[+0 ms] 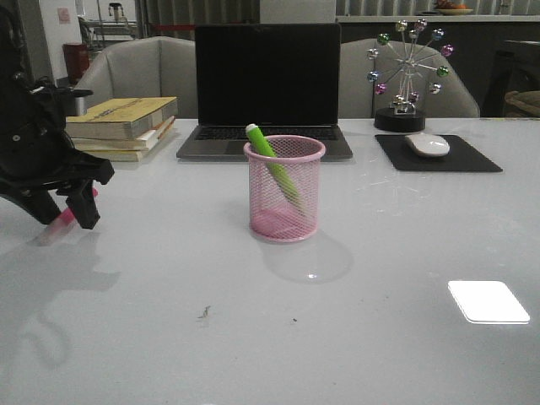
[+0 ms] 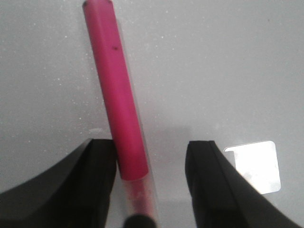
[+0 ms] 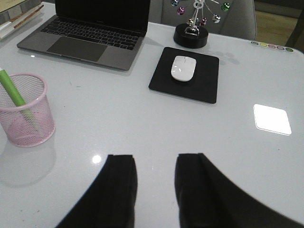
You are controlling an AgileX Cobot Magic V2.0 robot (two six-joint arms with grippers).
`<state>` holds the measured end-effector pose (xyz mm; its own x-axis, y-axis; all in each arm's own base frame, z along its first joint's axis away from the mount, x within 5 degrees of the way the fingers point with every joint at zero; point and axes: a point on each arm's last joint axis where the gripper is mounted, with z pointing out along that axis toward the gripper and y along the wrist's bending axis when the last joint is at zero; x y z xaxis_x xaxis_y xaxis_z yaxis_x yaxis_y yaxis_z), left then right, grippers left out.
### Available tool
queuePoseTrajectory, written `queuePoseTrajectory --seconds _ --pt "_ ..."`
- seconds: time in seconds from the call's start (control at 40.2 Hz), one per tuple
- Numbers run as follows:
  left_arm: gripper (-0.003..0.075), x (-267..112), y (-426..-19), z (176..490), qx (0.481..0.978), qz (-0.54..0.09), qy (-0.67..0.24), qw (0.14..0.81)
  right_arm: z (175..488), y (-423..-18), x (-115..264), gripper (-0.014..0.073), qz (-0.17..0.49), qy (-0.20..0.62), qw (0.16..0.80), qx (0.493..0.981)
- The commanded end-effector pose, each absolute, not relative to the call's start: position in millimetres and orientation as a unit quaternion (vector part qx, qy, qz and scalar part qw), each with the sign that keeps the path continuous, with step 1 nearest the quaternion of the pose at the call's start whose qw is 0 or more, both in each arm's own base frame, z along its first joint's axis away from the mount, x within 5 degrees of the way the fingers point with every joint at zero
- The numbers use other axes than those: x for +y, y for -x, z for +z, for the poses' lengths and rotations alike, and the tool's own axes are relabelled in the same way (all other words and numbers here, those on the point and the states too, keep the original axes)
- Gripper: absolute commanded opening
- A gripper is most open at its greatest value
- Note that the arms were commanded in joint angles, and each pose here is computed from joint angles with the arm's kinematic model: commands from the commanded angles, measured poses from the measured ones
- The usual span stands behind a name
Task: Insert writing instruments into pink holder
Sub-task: 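Lower the left gripper onto the pink highlighter and close on it, then lift the pink highlighter upright and carry it toward the holder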
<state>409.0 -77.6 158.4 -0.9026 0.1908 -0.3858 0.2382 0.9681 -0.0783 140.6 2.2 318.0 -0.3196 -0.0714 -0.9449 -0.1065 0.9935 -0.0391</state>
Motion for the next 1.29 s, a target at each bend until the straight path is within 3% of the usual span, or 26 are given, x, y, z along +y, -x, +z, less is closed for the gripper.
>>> queuePoseTrajectory --seconds 0.0,0.149,0.373,0.572,1.019,1.268 --pt "0.0392 -78.0 -415.0 189.0 0.961 -0.066 -0.106 0.247 332.6 -142.1 -1.6 0.034 0.002 0.037 0.616 0.787" --pt "0.0342 -78.1 -414.9 186.6 0.962 -0.066 -0.106 0.242 332.6 -142.1 -1.6 0.034 0.002 0.037 0.616 0.787" --pt "0.0319 -78.1 -411.2 162.3 0.975 -0.068 -0.107 0.18 332.6 -142.1 -1.6 0.034 0.002 0.037 0.616 0.787" --pt "0.0095 -78.7 -409.4 150.2 0.98 -0.072 -0.105 0.151 332.6 -142.1 -1.6 0.034 0.002 0.037 0.616 0.787" --pt "0.01 -81.3 -405.9 152.1 0.98 -0.073 -0.118 0.139 332.6 -142.1 -1.6 0.034 0.002 0.037 0.616 0.787" --pt "0.01 -94.6 -408.5 209.0 0.95 -0.072 -0.138 0.272 332.6 -142.1 -1.6 0.034 0.002 0.037 0.616 0.787"
